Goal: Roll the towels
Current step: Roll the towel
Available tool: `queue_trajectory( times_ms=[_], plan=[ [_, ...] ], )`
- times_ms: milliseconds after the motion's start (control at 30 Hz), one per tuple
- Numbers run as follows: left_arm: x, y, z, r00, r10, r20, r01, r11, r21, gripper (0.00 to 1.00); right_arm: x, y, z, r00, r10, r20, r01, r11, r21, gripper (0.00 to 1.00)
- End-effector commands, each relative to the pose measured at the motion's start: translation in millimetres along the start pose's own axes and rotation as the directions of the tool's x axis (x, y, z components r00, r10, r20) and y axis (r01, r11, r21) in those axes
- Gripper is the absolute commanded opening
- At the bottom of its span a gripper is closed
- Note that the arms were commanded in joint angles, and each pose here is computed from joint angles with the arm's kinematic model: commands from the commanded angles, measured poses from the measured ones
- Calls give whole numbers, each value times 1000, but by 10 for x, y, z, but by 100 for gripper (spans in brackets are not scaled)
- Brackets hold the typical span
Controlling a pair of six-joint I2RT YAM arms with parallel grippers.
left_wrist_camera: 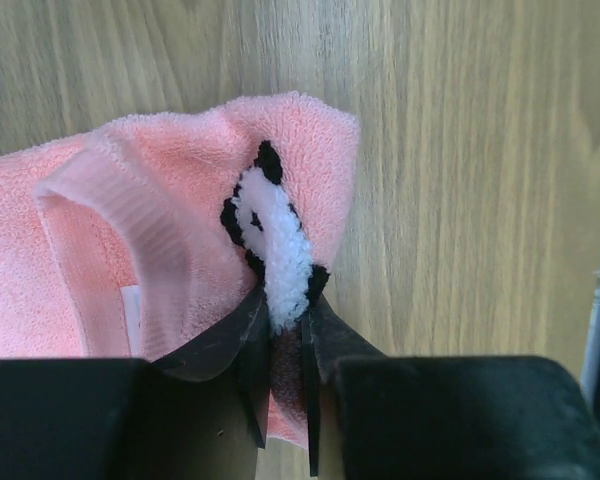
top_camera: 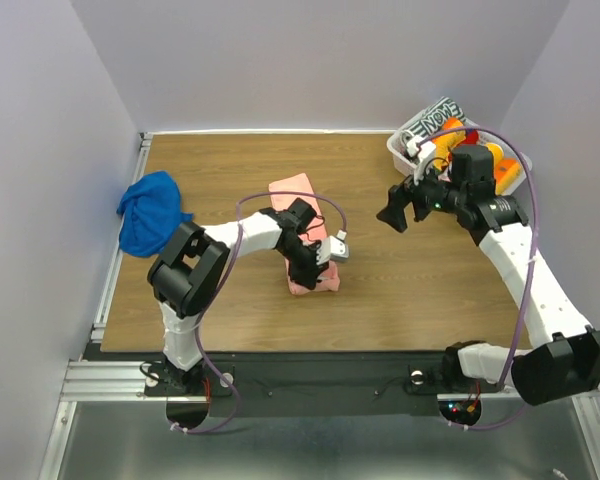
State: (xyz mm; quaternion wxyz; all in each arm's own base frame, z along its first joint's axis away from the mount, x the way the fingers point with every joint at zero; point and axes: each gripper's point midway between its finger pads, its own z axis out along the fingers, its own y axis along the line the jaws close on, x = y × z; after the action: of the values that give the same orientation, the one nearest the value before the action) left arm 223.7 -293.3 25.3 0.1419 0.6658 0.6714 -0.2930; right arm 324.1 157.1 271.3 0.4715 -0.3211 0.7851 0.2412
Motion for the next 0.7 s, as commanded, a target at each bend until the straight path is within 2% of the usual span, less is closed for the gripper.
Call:
queue_trajectory(
  times_ms=[0,33,133,200,333,367,467,533,667],
  plan=[
    [366,-224,86,987,-138,-79,150,973,178,27,449,229,-66,984,-120,-134,104,987,-121,100],
    [386,-211,107,985,-153,-84,167,965,203,27,658,381,-51,966,-158,-204,123,977,-172,100],
    [502,-150,161,977,-180,-111,201,955,219,27,947,605,-85,934,-235,-271,167,954,-250,100],
    [555,-60,175,973,-201,-115,222,953,204,27,959,786,-36,920,-304,-248,227,928,-295,100],
    [624,18,191,964,-232,-128,255,943,211,28,1112,1008,202,875,-384,-296,265,889,-373,100],
    [600,39,178,964,-233,-127,256,941,220,29,1164,1168,278,852,-434,-293,297,861,-412,100],
    [602,91,207,962,-234,-141,262,937,232,30,1302,1304,537,802,-527,-282,397,822,-409,100],
    [613,98,233,961,-234,-150,265,933,244,31,1274,1318,731,795,-559,-235,460,808,-368,100],
    [632,137,246,958,-236,-163,271,932,240,32,1329,1539,965,775,-611,-162,514,759,-400,98]
  ],
)
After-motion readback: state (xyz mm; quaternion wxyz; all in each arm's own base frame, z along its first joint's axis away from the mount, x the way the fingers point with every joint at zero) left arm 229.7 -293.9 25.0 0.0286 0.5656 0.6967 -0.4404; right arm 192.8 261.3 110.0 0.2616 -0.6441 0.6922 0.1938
